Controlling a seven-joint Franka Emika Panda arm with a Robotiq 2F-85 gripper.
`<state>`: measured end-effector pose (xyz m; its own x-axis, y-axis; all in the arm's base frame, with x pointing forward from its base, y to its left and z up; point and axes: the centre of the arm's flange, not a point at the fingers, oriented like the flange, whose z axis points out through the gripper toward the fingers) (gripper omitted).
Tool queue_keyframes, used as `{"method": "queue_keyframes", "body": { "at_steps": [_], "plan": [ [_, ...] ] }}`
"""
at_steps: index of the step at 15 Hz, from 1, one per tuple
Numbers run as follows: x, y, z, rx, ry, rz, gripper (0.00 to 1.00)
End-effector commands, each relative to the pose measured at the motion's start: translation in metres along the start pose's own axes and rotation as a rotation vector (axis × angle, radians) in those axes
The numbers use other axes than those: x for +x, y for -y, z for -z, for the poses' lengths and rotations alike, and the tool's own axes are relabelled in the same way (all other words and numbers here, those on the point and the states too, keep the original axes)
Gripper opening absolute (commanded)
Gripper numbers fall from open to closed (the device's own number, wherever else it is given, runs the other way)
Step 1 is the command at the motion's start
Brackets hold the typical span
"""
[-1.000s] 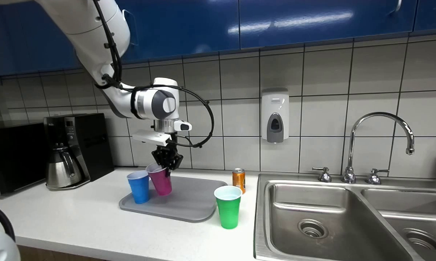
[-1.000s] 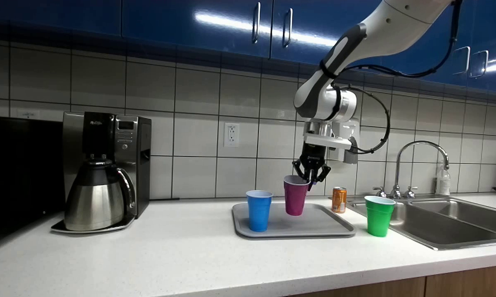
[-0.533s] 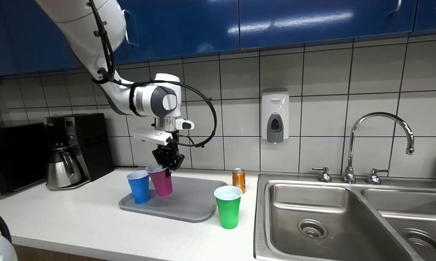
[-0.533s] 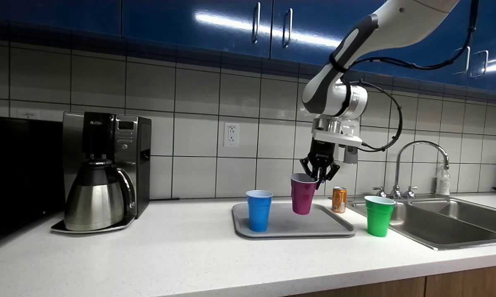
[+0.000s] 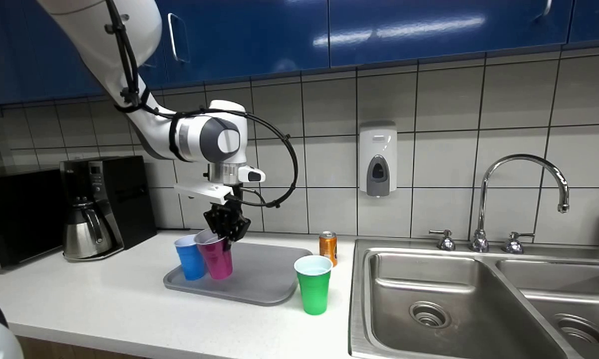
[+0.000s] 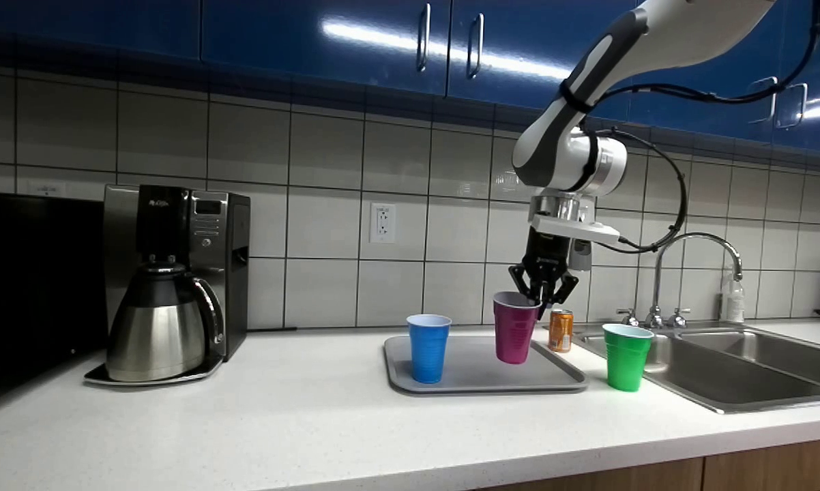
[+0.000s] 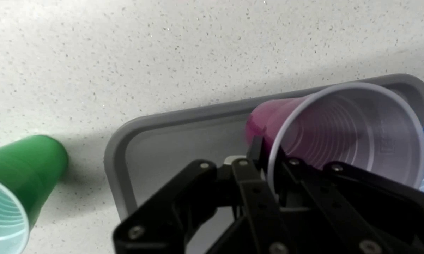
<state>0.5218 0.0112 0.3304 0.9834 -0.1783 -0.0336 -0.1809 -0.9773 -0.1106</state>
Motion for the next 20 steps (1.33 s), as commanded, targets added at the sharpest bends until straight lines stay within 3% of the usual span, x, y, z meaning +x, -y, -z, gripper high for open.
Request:
{"method": "queue_keyframes", "body": {
  "at_steps": [1,10,20],
  "plan": [
    [-0.028,-0.015,0.005,0.024,0.012,-0.003,0.02],
    [-0.055,-0.028,-0.015,0.054,0.074,-0.062,0.02],
    [-0.07,-0.035,-0.039,0.034,0.132,-0.072,0.02]
  ]
}}
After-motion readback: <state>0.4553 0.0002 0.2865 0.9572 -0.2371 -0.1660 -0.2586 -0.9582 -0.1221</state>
